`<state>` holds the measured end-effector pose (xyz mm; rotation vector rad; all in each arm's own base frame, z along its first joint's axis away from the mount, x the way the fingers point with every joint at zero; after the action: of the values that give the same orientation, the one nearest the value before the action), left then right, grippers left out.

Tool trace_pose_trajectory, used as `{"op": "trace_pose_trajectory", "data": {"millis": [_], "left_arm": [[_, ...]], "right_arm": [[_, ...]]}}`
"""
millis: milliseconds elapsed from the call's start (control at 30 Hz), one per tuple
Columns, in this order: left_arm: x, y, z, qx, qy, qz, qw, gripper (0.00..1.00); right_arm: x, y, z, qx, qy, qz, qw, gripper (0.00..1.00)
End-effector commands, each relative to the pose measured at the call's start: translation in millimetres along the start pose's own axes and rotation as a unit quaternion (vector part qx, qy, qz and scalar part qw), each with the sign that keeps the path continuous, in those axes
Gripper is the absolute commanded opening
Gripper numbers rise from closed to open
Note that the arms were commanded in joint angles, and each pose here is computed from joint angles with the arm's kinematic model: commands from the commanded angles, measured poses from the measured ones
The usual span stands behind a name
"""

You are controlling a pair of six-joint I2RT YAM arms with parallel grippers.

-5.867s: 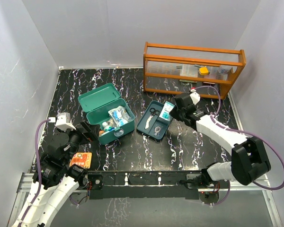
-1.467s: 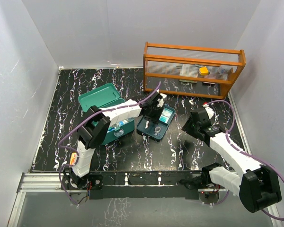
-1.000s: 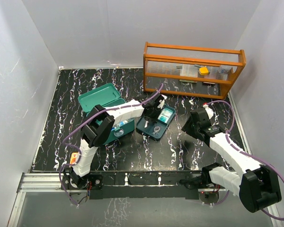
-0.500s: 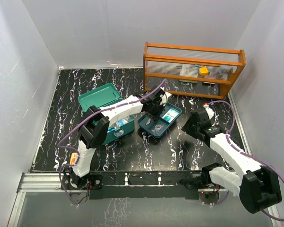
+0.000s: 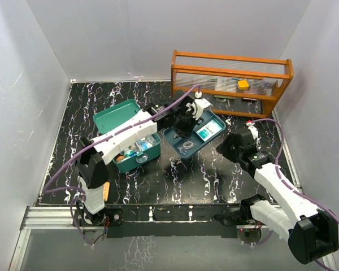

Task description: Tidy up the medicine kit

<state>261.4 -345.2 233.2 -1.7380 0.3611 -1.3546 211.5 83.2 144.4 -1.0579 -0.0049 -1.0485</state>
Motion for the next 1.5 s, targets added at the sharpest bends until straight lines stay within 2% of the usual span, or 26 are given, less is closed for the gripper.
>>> {"op": "trace_pose_trajectory", "data": {"millis": [0, 167, 267, 400, 500, 600, 800, 967, 1167, 1267, 1467], "left_arm": [[6, -60, 2, 0.021, 0.079, -0.01, 0.997, 0.0], [-22, -82, 11, 0.04, 0.122, 0.057, 0.99, 0.0], [-39, -96, 15, 0.035, 0.147, 0.077, 0.986, 0.0], [-54, -122, 27, 0.036, 0.171, 0.063, 0.983, 0.0], [-68, -136, 46, 0.019, 0.147, 0.051, 0.988, 0.0], [-82, -145, 68, 0.047, 0.126, 0.047, 0.99, 0.0], [-104, -162, 91, 0.041, 0.095, 0.018, 0.994, 0.0], [-123, -168, 95, 0.043, 0.09, 0.023, 0.995, 0.0], [-159, -158, 97, 0.024, 0.123, 0.087, 0.988, 0.0], [-161, -154, 102, 0.023, 0.124, 0.104, 0.987, 0.0], [-159, -151, 108, 0.026, 0.144, 0.1, 0.984, 0.0]], "right_arm": [[17, -16, 28, 0.053, 0.015, -0.018, 0.998, 0.4], [10, -16, 36, 0.096, -0.016, 0.012, 0.995, 0.4], [8, -16, 39, 0.115, -0.016, 0.015, 0.993, 0.4], [4, -15, 41, 0.127, -0.017, 0.027, 0.991, 0.4], [4, -13, 41, 0.125, -0.025, 0.032, 0.991, 0.4], [4, -12, 41, 0.124, -0.031, 0.031, 0.991, 0.4], [0, -5, 42, 0.126, -0.031, 0.048, 0.99, 0.4], [-5, 2, 39, 0.112, -0.037, 0.066, 0.991, 0.4], [-4, 2, 44, 0.119, -0.028, 0.071, 0.99, 0.4], [-5, 1, 46, 0.126, -0.023, 0.074, 0.989, 0.4], [-6, 1, 47, 0.128, -0.016, 0.077, 0.989, 0.39]]}}
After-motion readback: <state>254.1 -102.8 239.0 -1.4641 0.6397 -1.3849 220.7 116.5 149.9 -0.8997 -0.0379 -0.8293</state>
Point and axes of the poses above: each gripper's point midway between its finger pads, its own y axis out along the fingers, its own z axis along the line the jaws close on, x = y × z, the point moved 6 cm from there along -y, back along the fingers, and after that the axes turned 10 degrees about y, right-handed, at the moved point
